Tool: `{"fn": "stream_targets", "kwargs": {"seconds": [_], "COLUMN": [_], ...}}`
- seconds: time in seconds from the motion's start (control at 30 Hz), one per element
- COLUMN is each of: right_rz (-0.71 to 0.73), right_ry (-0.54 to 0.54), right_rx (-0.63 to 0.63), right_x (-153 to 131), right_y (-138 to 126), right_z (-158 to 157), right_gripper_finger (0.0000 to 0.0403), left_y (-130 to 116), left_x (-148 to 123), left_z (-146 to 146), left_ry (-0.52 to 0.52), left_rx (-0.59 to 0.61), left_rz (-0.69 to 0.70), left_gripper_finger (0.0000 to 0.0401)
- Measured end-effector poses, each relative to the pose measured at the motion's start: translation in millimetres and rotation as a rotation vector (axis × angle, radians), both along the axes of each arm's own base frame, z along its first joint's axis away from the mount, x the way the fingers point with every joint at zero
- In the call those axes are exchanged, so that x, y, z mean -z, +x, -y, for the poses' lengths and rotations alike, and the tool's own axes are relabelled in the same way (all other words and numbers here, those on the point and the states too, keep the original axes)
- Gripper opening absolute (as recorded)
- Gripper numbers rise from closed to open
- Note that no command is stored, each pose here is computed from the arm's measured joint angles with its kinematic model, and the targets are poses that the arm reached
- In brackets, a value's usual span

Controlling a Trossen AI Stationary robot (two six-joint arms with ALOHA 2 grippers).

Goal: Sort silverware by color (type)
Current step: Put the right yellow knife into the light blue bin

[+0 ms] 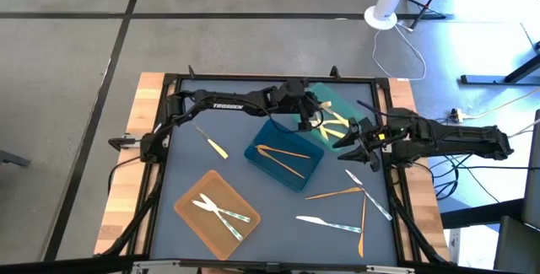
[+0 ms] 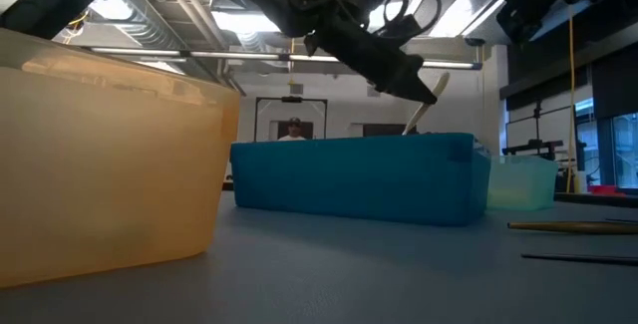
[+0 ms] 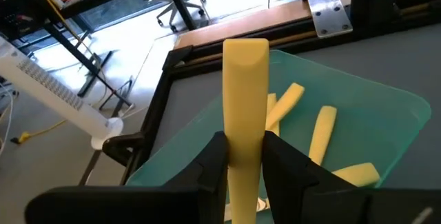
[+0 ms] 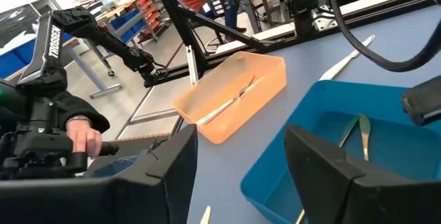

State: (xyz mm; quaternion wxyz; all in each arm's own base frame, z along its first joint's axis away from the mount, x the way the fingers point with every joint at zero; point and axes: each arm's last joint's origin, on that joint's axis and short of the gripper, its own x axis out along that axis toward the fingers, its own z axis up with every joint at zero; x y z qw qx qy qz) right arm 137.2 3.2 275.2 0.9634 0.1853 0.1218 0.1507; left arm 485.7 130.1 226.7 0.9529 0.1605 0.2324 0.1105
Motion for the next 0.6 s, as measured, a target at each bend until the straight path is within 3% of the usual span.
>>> {"fn": "stream_targets", "kwargs": {"seconds": [0.6], "right_rz": [0.001], "right_ry": [-0.002], "right_rx": [-0.001], "right_x": [0.0], "right_y": [0.0], "right_z": [0.0], "right_gripper_finger": [0.0205], "left_y": [-1.9], "left_x": [4.7], "left_z": [-1.5], "left_ry": [-0.013], "left_rx": [0.015], "left_rz": [-0.014], "left_gripper_finger": [0.0072]}}
